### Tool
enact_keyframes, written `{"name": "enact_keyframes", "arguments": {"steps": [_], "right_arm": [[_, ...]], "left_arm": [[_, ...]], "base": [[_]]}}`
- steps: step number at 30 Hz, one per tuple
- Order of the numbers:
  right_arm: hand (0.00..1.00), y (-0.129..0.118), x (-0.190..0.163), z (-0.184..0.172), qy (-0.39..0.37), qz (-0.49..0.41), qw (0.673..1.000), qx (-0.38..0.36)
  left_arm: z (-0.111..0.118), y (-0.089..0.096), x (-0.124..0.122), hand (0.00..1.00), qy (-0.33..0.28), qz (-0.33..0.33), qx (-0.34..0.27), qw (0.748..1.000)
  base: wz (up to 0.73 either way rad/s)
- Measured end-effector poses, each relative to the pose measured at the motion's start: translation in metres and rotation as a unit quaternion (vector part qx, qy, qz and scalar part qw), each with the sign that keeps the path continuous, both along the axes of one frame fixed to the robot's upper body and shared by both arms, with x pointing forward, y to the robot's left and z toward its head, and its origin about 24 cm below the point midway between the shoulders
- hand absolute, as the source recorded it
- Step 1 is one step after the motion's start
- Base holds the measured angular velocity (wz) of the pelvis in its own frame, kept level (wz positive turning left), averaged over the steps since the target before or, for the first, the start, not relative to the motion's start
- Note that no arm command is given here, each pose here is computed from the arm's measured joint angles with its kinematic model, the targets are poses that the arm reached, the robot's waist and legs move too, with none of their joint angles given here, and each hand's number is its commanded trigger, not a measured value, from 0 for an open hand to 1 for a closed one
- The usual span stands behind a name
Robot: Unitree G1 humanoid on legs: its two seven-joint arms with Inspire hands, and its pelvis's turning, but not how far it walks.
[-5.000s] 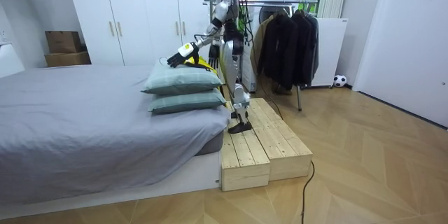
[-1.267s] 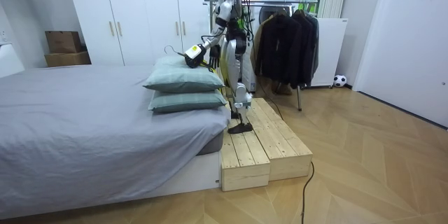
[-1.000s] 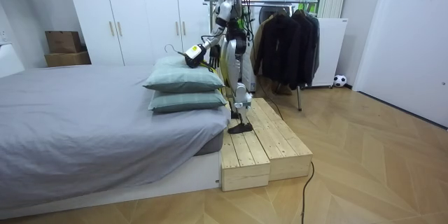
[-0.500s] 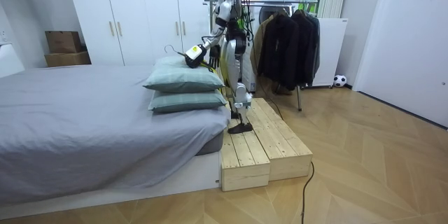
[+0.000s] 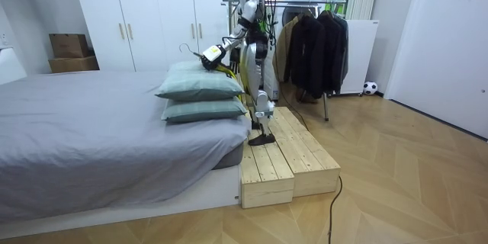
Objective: Hang clothes
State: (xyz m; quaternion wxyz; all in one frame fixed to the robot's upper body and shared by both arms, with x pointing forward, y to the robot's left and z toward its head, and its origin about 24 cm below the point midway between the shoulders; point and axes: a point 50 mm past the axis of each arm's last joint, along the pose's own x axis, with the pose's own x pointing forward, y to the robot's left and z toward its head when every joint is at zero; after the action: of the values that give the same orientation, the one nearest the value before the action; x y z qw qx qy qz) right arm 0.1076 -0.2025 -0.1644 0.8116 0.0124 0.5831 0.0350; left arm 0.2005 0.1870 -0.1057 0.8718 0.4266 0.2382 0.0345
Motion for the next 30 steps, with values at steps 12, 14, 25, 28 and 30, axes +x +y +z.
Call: {"name": "enact_keyframes", "arguments": {"steps": [12, 14, 25, 28, 30], "right_arm": [[0.00, -0.008, -0.023, -0.003, 0.000, -0.048, 0.999, 0.002], [0.00, -0.009, -0.025, -0.003, 0.000, -0.054, 0.999, 0.003], [0.00, -0.016, -0.036, -0.004, 0.003, -0.081, 0.997, 0.002], [0.00, -0.017, -0.039, -0.004, 0.005, -0.090, 0.996, 0.002], [0.00, -0.018, -0.039, -0.004, 0.004, -0.095, 0.996, 0.001]], "left_arm": [[0.009, 0.000, -0.008, 1.00, -0.023, 0.013, -0.048, 0.999], [0.015, 0.000, -0.010, 1.00, -0.039, 0.007, -0.053, 0.998], [0.027, -0.002, -0.008, 1.00, -0.061, -0.008, -0.065, 0.996], [0.031, -0.003, -0.005, 1.00, -0.072, -0.011, -0.066, 0.995], [0.033, -0.003, -0.003, 1.00, -0.078, -0.013, -0.066, 0.995]], "base": [[0.03], [0.00], [-0.02], [-0.06], [-0.07]]}}
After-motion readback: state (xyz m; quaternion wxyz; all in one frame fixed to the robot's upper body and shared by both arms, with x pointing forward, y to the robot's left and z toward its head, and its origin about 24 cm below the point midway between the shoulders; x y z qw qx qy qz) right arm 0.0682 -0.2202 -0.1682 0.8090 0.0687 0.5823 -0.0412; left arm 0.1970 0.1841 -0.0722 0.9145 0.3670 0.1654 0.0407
